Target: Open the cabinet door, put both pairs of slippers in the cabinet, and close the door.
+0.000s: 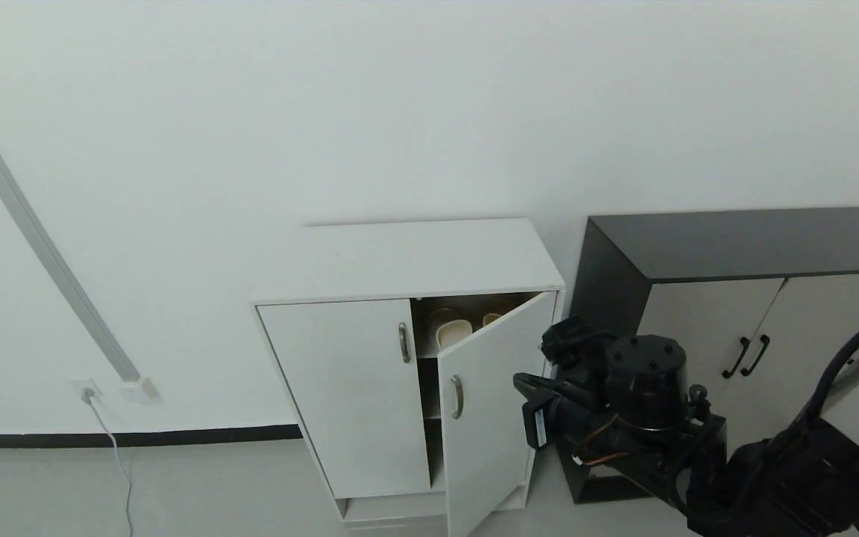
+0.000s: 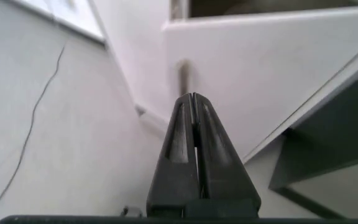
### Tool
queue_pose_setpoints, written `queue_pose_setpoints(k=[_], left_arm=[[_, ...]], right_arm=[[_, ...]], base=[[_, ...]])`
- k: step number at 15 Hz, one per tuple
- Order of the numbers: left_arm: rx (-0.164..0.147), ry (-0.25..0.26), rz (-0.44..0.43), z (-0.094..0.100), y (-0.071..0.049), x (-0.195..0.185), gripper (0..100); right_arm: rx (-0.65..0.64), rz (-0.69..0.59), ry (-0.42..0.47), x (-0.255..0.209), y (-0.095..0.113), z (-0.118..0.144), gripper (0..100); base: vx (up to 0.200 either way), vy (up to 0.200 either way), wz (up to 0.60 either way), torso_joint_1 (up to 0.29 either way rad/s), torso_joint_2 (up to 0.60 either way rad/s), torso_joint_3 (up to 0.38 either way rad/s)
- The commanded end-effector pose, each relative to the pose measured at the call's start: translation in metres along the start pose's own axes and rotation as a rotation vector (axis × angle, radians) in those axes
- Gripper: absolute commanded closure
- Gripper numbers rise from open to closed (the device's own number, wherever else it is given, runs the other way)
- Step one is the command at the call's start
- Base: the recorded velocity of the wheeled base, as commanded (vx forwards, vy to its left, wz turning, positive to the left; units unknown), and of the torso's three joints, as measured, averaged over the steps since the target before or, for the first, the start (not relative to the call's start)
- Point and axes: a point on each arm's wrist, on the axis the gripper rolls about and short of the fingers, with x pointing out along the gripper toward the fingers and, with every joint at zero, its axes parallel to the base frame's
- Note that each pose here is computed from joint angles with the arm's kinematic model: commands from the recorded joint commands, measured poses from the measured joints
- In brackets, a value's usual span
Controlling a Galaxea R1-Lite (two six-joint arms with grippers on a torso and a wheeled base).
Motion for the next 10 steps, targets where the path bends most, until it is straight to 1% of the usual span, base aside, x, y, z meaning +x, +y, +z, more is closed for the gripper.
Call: queue_pose_setpoints(k=[1, 2, 3, 5, 9, 10], left_arm=[[0.002, 0.002, -0.001, 0.0, 0.0, 0.0, 100], [0.002, 0.002, -0.001, 0.0, 0.0, 0.0, 100], [0.002, 0.002, -0.001, 0.0, 0.0, 0.0, 100], [0.002, 0.002, -0.001, 0.0, 0.0, 0.0, 100], [0.005, 0.002, -0.006, 0.0, 0.0, 0.0, 100], [0.005, 0.002, -0.006, 0.0, 0.0, 0.0, 100]], right_arm=[[-0.015, 0.041, 0.085, -0.006, -0.001, -0.031, 100], [-0.015, 0.097, 0.128, -0.015, -0.002, -0.041, 100], [-0.014, 0.133, 0.13, -0.022, -0.003, -0.047, 100], [-0.016, 0.137, 0.114, -0.03, -0.005, -0.057, 100], [-0.03, 0.136, 0.135, -0.036, -0.006, -0.073, 100], [-0.03, 0.136, 0.135, -0.036, -0.006, -0.074, 100]], base=[[0.0, 0.0, 0.0, 0.0, 0.0, 0.0], [0.0, 0.0, 0.0, 0.0, 0.0, 0.0], [0.0, 0.0, 0.0, 0.0, 0.0, 0.0], [0.0, 0.0, 0.0, 0.0, 0.0, 0.0], [0.0, 0.0, 0.0, 0.0, 0.0, 0.0], [0.2, 0.0, 0.0, 0.002, 0.0, 0.012]])
